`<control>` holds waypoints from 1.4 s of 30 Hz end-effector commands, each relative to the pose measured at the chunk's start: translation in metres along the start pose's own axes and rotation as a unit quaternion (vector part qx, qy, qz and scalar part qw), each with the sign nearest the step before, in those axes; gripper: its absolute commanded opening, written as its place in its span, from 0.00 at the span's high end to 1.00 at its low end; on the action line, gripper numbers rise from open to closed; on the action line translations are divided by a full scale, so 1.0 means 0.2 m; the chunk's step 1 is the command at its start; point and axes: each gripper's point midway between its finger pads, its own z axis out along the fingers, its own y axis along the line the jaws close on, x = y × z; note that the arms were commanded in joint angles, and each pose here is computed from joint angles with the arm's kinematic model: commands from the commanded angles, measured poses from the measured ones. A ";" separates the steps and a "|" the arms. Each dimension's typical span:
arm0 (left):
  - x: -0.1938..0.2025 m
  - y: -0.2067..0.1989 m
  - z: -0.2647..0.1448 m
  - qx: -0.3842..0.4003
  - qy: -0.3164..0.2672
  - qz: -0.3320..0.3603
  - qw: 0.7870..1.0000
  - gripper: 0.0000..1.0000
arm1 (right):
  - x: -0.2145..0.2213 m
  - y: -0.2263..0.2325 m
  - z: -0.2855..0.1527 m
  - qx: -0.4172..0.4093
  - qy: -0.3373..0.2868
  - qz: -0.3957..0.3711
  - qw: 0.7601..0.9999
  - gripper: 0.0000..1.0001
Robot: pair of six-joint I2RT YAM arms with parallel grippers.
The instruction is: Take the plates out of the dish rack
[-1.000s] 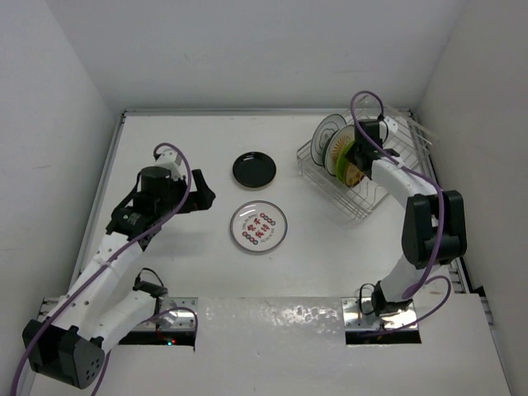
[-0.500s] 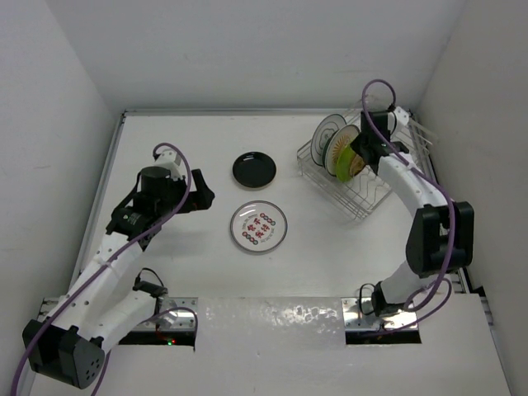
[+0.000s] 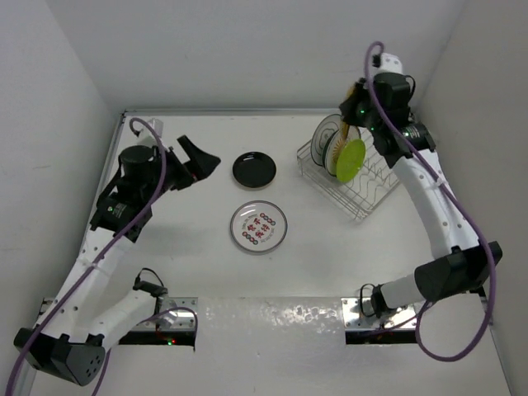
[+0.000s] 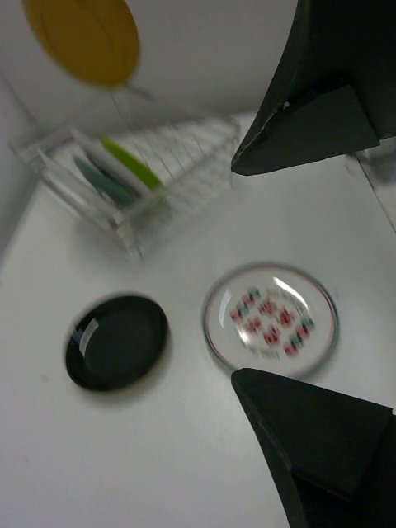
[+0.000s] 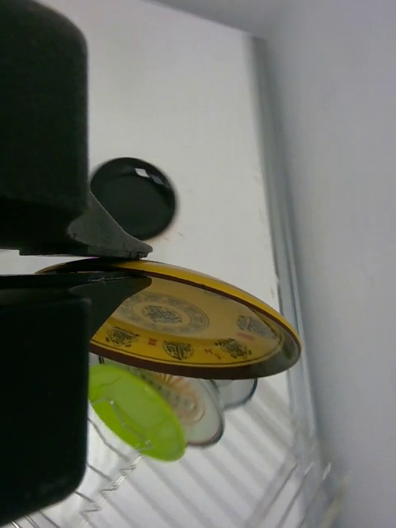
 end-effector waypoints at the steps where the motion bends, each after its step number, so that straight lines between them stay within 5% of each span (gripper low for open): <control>1: -0.22 -0.37 -0.11 0.134 -0.043 -0.103 0.985 0.00 | 0.16 0.31 -0.19 -0.121 0.065 -0.232 0.963 1.00; 7: -0.15 -0.48 -0.05 0.197 0.014 -0.176 0.965 0.01 | 0.54 0.56 -0.47 -0.265 0.111 -0.457 0.841 1.00; 8: -0.12 -0.45 -0.02 0.188 0.021 -0.184 0.965 0.01 | 0.64 0.61 -0.52 -0.276 0.105 -0.531 0.794 1.00; 11: -0.04 -0.39 0.03 0.177 0.035 -0.201 0.963 0.01 | 0.82 0.68 -0.62 -0.275 0.103 -0.635 0.714 1.00; 20: 0.16 -0.27 0.13 0.149 0.083 -0.217 0.961 0.09 | 1.00 1.00 -0.74 -0.301 0.021 -0.699 0.648 1.00; 24: 0.18 -0.26 0.14 0.149 0.086 -0.218 0.961 0.39 | 1.09 1.12 -0.76 -0.308 0.002 -0.711 0.632 1.00; 27: 0.19 -0.25 0.16 0.145 0.090 -0.218 0.961 0.57 | 1.15 1.17 -0.75 -0.318 0.000 -0.709 0.630 1.00; 28: 0.19 -0.25 0.17 0.145 0.090 -0.216 0.961 0.79 | 1.17 1.17 -0.74 -0.319 0.001 -0.707 0.631 1.00; 29: 0.20 -0.23 0.19 0.139 0.090 -0.216 0.962 0.87 | 1.18 1.17 -0.73 -0.314 0.000 -0.708 0.633 1.00; 30: 0.20 -0.22 0.21 0.132 0.089 -0.209 0.965 1.00 | 1.17 1.19 -0.72 -0.308 -0.012 -0.700 0.644 0.89; 31: 0.19 -0.21 0.22 0.126 0.083 -0.205 0.967 1.00 | 1.19 1.15 -0.70 -0.298 -0.007 -0.698 0.651 0.64; 32: 0.18 -0.16 0.26 0.105 0.066 -0.200 0.972 1.00 | 1.18 1.14 -0.68 -0.280 -0.014 -0.692 0.665 0.02; 36: 0.11 0.04 0.42 0.014 0.010 -0.153 0.988 1.00 | 1.10 0.98 -0.63 -0.223 -0.033 -0.624 0.748 0.01; 40: 0.02 0.17 0.61 -0.047 -0.033 -0.131 0.990 1.00 | 0.94 0.75 -0.61 -0.180 -0.021 -0.467 0.865 0.01; 42: -0.04 0.24 0.74 -0.077 -0.059 -0.115 0.989 1.00 | 0.86 0.60 -0.60 -0.149 -0.020 -0.416 0.897 0.01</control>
